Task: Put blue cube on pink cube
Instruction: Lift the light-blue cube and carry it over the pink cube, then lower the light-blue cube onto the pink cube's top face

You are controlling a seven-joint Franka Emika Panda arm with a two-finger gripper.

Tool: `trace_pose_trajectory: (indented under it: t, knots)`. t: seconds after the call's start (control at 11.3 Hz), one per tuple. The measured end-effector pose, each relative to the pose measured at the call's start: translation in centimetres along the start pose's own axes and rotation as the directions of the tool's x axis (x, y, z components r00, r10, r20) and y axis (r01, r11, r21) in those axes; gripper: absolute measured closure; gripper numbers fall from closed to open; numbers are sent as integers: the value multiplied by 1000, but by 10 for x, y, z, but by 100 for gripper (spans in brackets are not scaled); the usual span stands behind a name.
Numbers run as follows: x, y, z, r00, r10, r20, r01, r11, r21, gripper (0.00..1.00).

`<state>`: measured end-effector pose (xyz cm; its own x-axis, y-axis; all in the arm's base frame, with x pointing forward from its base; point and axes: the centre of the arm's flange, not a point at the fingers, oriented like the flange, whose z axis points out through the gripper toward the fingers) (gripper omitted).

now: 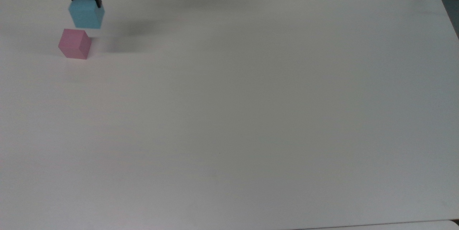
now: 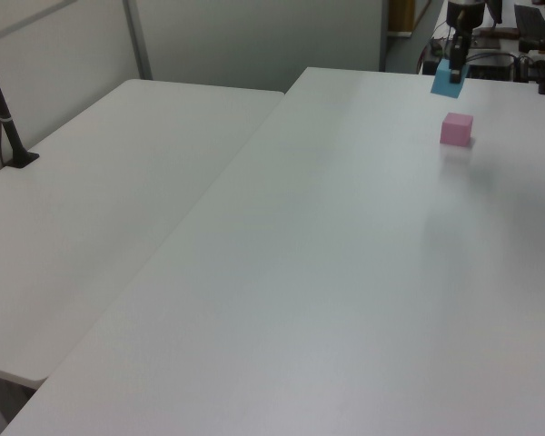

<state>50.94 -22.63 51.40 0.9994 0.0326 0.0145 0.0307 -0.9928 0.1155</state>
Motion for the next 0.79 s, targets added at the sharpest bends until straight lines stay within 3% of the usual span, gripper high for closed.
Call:
trace_pose_trajectory:
  t: [0.35, 0.53, 0.79]
  knots:
    - [-24, 50, 9, 999, -38, 5, 38, 999, 13, 45]
    - [-25, 64, 26, 1000, -7, 0, 7, 999, 45, 45]
    - [-18, 83, 64, 1000, 19, -5, -18, 999, 45, 45]
